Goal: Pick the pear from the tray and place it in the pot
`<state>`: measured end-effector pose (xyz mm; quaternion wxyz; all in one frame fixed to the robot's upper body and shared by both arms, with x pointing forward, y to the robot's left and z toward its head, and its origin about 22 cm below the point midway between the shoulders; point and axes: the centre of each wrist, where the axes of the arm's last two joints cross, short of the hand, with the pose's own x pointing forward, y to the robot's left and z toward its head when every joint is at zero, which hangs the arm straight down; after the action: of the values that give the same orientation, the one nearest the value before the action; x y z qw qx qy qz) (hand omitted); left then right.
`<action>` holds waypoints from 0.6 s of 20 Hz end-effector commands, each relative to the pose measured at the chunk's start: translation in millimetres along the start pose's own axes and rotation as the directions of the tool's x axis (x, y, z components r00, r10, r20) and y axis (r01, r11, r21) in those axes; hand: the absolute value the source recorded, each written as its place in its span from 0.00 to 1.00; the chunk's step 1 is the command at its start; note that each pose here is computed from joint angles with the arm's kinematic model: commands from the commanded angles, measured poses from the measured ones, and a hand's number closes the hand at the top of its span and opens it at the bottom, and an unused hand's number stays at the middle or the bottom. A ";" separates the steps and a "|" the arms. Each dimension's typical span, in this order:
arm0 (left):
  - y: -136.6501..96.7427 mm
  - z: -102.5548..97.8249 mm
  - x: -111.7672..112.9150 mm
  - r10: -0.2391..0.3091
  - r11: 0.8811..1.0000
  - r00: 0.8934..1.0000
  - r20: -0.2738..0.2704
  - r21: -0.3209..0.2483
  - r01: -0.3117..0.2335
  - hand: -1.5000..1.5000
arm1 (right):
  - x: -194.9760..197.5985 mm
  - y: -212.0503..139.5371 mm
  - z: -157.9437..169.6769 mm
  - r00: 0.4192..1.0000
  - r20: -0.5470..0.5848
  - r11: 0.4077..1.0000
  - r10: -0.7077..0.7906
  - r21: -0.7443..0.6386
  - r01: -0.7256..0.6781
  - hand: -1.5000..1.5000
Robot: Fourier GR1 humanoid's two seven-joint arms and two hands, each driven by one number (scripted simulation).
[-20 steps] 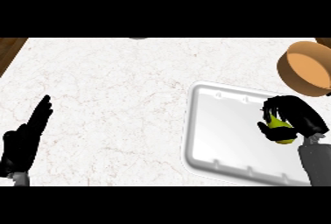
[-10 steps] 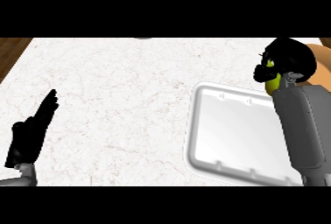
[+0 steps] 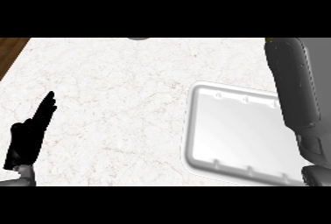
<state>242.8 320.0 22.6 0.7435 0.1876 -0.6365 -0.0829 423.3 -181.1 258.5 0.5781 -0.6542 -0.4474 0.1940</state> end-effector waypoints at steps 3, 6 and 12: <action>4.1 1.8 -10.4 0.009 1.000 1.000 -0.004 0.027 -0.009 0.50 | -4.4 -6.9 -24.3 0.988 -0.031 0.983 -0.149 -0.114 0.145 1.00; 10.3 -2.1 -3.9 0.015 1.000 1.000 -0.008 0.009 -0.015 0.50 | -17.1 -12.2 -51.9 0.988 -0.035 0.981 -0.150 -0.129 0.144 1.00; -9.6 3.3 3.7 0.008 1.000 1.000 0.018 0.014 -0.009 0.50 | -51.8 -19.7 -88.2 0.981 -0.052 0.971 -0.186 -0.160 0.176 1.00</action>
<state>239.2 325.7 19.4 0.7428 0.1909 -0.6372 -0.0757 451.6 -252.1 285.2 0.5563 -0.6593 -0.4961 0.0987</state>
